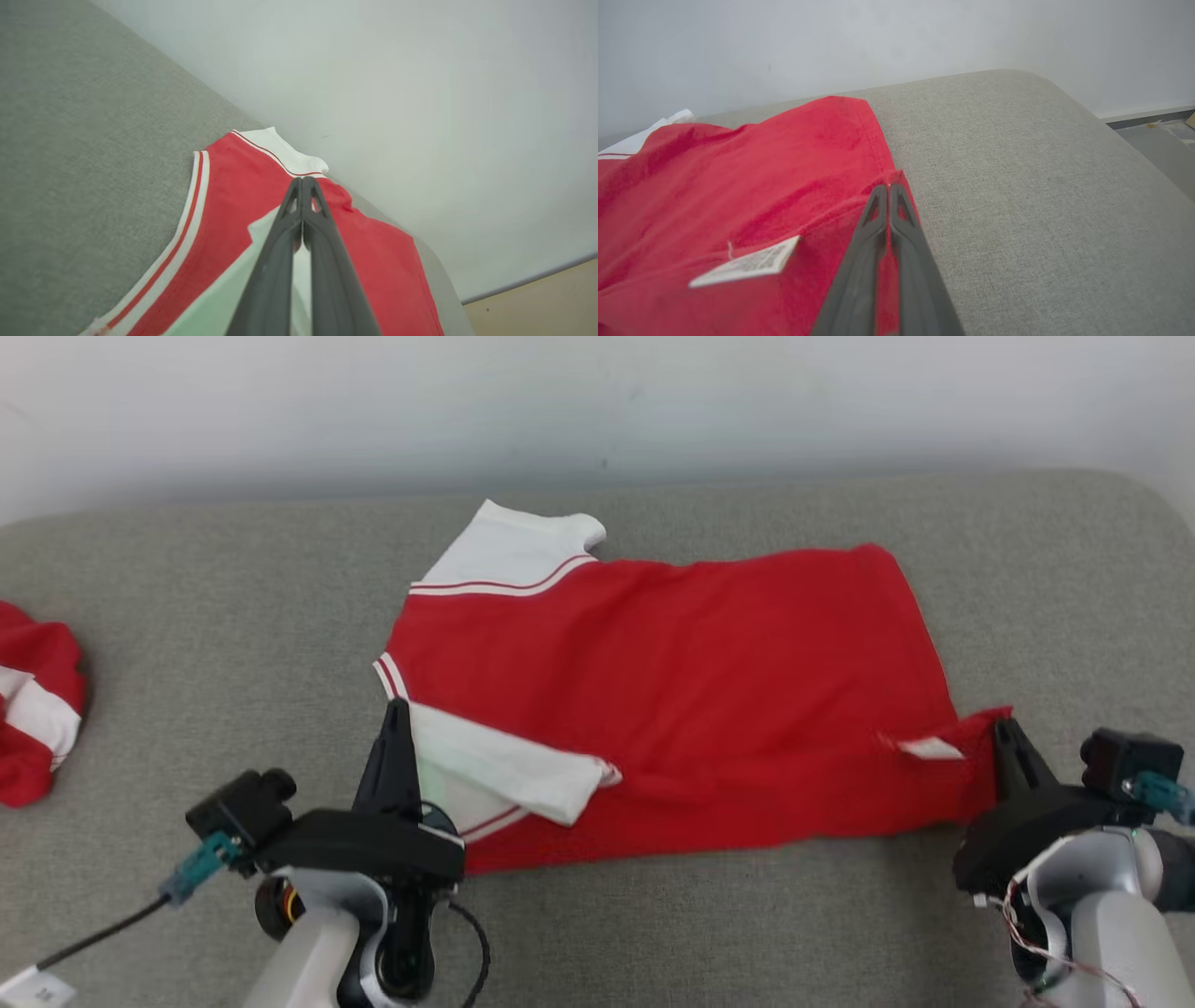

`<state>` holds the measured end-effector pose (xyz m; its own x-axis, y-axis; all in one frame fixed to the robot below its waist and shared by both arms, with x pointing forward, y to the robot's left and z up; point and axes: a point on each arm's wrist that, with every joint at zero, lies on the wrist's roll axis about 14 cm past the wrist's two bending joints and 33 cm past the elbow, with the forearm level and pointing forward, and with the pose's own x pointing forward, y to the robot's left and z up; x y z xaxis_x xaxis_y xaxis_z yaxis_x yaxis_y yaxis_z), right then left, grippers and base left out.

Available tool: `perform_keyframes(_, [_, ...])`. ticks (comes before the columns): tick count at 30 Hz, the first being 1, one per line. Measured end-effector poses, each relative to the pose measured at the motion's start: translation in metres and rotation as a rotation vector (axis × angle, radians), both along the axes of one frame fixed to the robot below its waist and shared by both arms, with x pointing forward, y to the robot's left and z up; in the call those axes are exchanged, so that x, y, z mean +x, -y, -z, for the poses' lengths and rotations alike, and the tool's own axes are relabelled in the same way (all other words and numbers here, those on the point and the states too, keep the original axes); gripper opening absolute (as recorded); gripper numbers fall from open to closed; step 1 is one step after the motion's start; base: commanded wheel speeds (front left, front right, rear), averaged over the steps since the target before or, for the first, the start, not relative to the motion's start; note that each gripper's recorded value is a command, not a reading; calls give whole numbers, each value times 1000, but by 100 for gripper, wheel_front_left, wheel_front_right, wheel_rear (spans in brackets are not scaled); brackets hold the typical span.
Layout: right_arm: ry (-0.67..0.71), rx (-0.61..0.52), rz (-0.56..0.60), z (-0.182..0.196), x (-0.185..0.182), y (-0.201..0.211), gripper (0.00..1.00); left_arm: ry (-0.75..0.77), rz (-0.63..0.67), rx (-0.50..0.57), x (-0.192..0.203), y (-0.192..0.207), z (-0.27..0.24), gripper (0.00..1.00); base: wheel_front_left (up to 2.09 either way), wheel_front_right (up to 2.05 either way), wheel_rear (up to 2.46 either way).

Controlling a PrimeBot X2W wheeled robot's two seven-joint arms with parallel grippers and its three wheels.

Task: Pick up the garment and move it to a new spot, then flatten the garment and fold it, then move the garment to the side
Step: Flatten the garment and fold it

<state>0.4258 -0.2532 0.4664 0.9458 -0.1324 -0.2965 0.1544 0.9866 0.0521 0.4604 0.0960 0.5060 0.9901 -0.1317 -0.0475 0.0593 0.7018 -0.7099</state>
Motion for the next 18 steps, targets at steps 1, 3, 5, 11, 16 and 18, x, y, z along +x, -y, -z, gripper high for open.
perform_keyframes(1, [0,-2,1,1,4,0,0,6,3,6,4,1,0,0,0,0,0])
perform_keyframes(3, [-2,-3,-2,3,7,-1,0,8,4,8,9,2,0,0,0,0,0])
perform_keyframes(5, [-4,-5,-5,5,15,-2,0,13,8,19,16,3,2,0,0,0,0])
perform_keyframes(11, [-47,-5,-5,24,25,-2,0,10,23,26,30,9,10,0,0,0,0])
perform_keyframes(16, [-84,-15,21,38,24,6,0,21,34,42,37,10,11,0,0,0,0])
perform_keyframes(18, [-92,-16,28,41,22,9,0,34,47,57,39,14,8,0,0,0,0])
